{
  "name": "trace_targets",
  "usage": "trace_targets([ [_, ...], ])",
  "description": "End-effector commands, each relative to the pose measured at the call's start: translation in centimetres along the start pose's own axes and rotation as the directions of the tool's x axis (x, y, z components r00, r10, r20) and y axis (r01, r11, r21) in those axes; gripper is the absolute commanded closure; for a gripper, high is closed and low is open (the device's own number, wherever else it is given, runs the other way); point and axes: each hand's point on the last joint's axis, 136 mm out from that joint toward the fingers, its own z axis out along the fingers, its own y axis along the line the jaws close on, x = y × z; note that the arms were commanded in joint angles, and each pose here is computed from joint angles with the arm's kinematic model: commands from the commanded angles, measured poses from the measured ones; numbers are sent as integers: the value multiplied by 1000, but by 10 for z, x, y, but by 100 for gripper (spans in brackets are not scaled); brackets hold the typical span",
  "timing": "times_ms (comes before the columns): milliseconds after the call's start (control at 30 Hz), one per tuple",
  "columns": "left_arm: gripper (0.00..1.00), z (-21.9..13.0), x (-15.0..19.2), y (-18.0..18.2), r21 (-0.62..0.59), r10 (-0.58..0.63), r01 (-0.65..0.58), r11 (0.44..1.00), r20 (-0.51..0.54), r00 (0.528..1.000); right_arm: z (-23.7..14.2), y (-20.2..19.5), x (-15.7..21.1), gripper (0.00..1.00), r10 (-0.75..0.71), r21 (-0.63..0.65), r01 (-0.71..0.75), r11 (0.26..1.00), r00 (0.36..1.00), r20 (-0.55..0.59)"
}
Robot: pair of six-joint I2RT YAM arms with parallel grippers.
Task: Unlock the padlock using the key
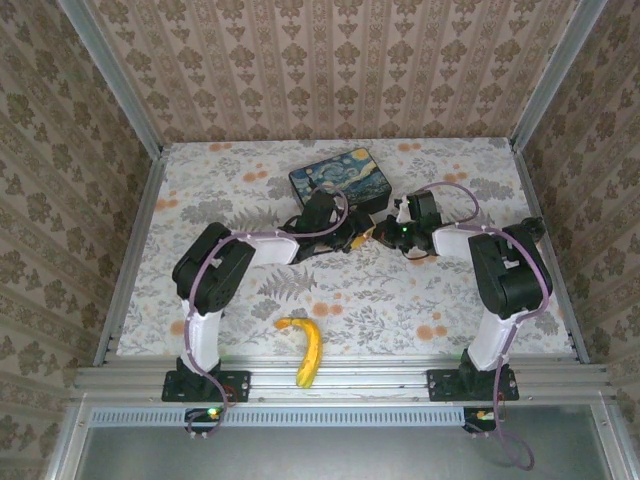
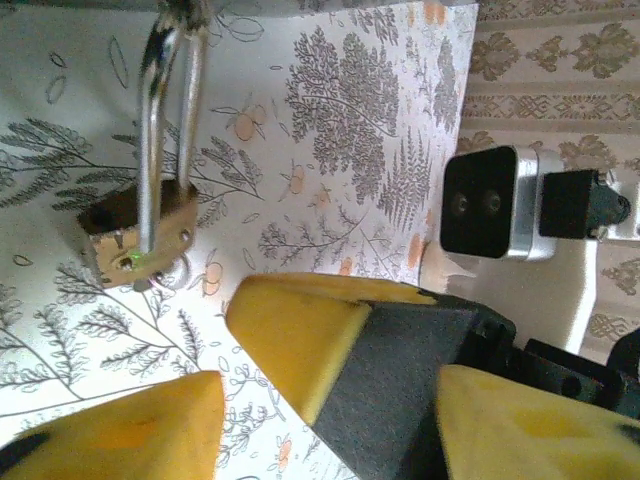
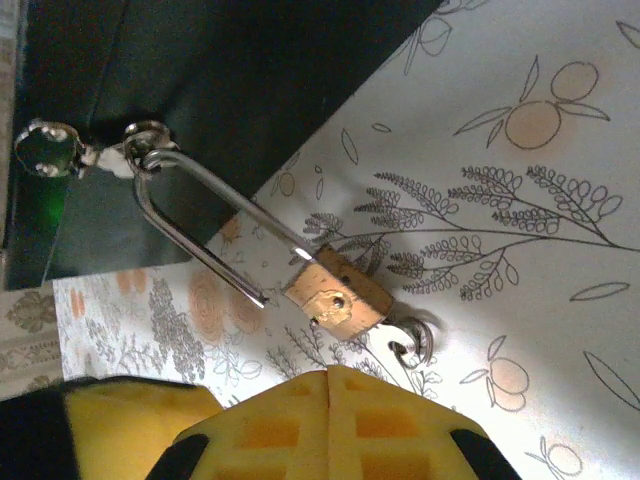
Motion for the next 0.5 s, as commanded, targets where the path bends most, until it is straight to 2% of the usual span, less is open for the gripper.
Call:
trace_targets([
  [0, 28, -2, 33, 46, -131, -149, 137, 982, -94, 984, 5, -2, -9, 100, 21, -5, -20, 1000, 999, 42],
  [133, 1, -14, 32, 44, -140, -127, 117, 983, -66, 990, 11, -2, -13, 100, 39, -18, -38, 999, 998, 56],
  [467, 0, -50, 25, 44, -192, -68, 70, 979, 21, 998, 18, -6, -26, 100, 37, -1, -37, 999, 994, 100],
])
